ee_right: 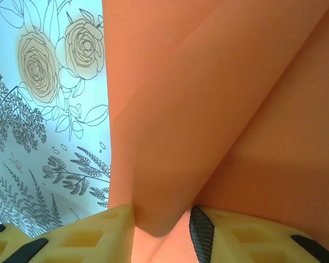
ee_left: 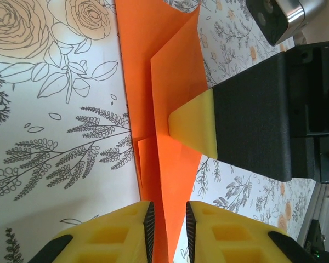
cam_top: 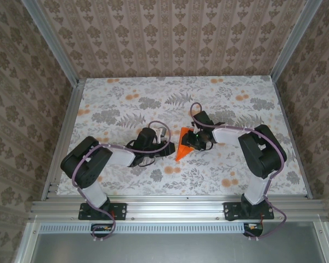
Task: Fold a paper plane with a square sheet of paper (pick it up from the middle)
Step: Fourth fold the wing at the center of the table.
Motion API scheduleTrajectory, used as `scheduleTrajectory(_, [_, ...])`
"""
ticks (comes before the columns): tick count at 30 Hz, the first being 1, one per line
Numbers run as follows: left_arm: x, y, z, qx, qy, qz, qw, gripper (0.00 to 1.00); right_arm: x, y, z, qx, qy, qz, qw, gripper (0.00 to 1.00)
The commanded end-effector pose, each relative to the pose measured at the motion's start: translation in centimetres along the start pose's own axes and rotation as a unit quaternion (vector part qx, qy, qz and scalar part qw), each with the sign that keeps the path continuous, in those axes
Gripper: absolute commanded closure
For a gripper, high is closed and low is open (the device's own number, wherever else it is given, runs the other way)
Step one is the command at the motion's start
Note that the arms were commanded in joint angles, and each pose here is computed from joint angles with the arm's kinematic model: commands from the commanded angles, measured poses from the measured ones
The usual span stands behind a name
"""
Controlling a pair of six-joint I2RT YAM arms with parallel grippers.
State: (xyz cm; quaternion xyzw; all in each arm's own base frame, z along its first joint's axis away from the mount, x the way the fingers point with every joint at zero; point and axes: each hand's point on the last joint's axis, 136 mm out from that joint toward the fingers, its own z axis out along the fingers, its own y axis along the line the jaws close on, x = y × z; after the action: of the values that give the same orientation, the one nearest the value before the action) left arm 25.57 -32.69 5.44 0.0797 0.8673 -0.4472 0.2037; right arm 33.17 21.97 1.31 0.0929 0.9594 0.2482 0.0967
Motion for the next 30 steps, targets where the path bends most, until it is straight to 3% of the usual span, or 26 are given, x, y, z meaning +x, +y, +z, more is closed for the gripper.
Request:
scheduleTrajectory(1, [-1.1,-0.8,-0.3,0.012,-0.017,-0.001,1.000,0.76,4.2,-8.6,2.3,0.162,0.060,0.024,0.985,0.60])
scheduleTrajectory(16, [-0.3,-1.5,1.1,0.043,0.014,-0.013,0.999,0.80,5.1,-9.5,3.0,0.195,0.088,0.000,0.977,0.55])
scheduleTrajectory(30, [3.9,-0.7,2.0,0.027,0.089,-0.051,0.994,0.78,5.1,-9.3,3.3,0.194,0.090,0.010,0.977,0.56])
